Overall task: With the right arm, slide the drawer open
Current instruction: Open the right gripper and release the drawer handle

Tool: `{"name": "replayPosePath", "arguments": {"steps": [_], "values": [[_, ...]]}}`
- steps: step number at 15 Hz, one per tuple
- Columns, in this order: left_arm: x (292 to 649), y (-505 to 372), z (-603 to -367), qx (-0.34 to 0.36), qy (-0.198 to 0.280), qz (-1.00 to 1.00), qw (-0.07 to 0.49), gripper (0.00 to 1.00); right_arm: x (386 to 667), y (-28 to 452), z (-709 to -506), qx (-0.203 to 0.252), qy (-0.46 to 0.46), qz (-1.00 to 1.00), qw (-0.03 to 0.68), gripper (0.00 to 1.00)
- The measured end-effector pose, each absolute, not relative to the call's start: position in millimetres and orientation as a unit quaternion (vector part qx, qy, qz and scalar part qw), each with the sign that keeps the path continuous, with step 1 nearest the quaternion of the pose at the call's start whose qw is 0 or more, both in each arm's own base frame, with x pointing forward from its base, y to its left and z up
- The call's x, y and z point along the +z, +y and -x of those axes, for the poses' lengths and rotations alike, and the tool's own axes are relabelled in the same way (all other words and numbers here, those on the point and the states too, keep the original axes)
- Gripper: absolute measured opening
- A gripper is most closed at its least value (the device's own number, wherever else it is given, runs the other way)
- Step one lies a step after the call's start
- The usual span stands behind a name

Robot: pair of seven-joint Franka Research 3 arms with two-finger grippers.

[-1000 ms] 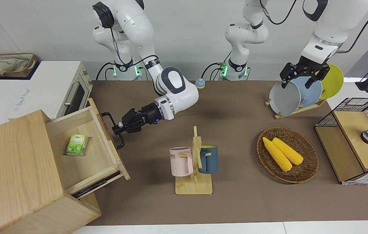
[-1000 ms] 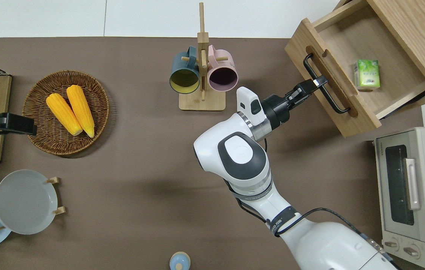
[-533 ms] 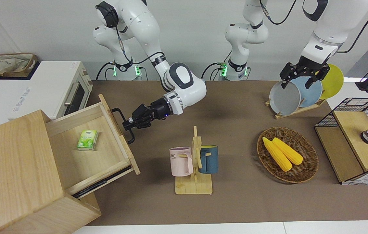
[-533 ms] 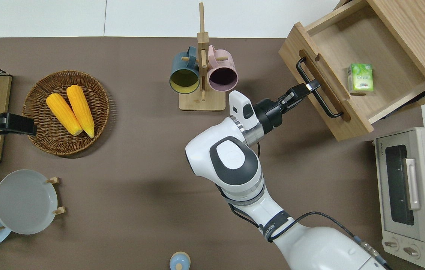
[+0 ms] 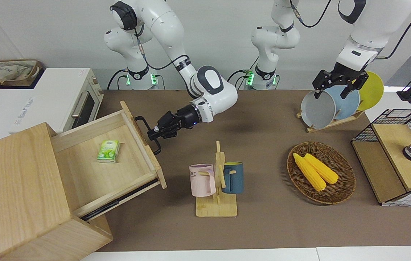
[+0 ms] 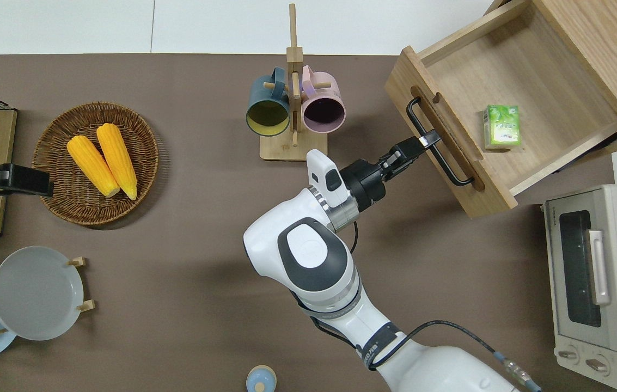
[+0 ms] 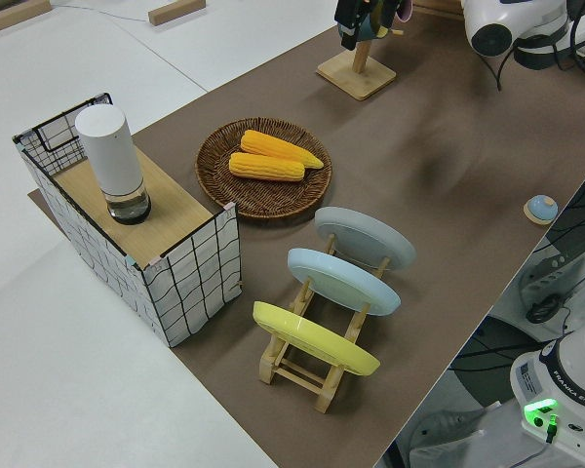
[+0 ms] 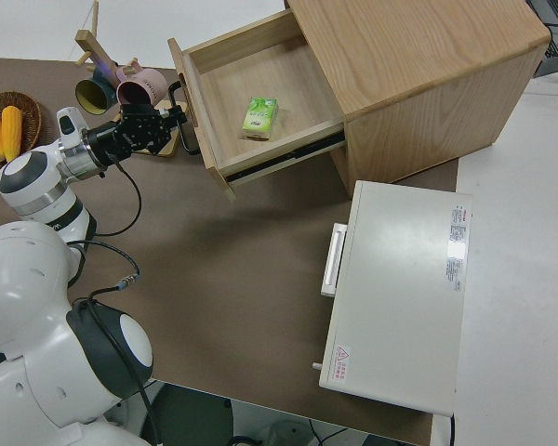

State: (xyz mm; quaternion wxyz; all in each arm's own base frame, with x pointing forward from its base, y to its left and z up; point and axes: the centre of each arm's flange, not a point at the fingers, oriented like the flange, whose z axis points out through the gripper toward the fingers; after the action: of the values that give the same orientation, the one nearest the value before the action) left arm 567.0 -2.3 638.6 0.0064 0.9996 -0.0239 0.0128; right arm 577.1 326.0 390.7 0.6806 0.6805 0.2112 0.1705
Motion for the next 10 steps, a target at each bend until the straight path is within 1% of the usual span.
{"name": "replayPosePath", "arguments": {"steps": [6,10], "values": [[639,-2,-567,0.013,-0.024,-1.000,0.006,1.00,391,346,-563,0.177,0.218,-0.678,0.679,0.19],[639,-2,-567,0.013,-0.024,-1.000,0.006,1.00,390,346,-562,0.176,0.218,-0.677,0.680,0.19]]}}
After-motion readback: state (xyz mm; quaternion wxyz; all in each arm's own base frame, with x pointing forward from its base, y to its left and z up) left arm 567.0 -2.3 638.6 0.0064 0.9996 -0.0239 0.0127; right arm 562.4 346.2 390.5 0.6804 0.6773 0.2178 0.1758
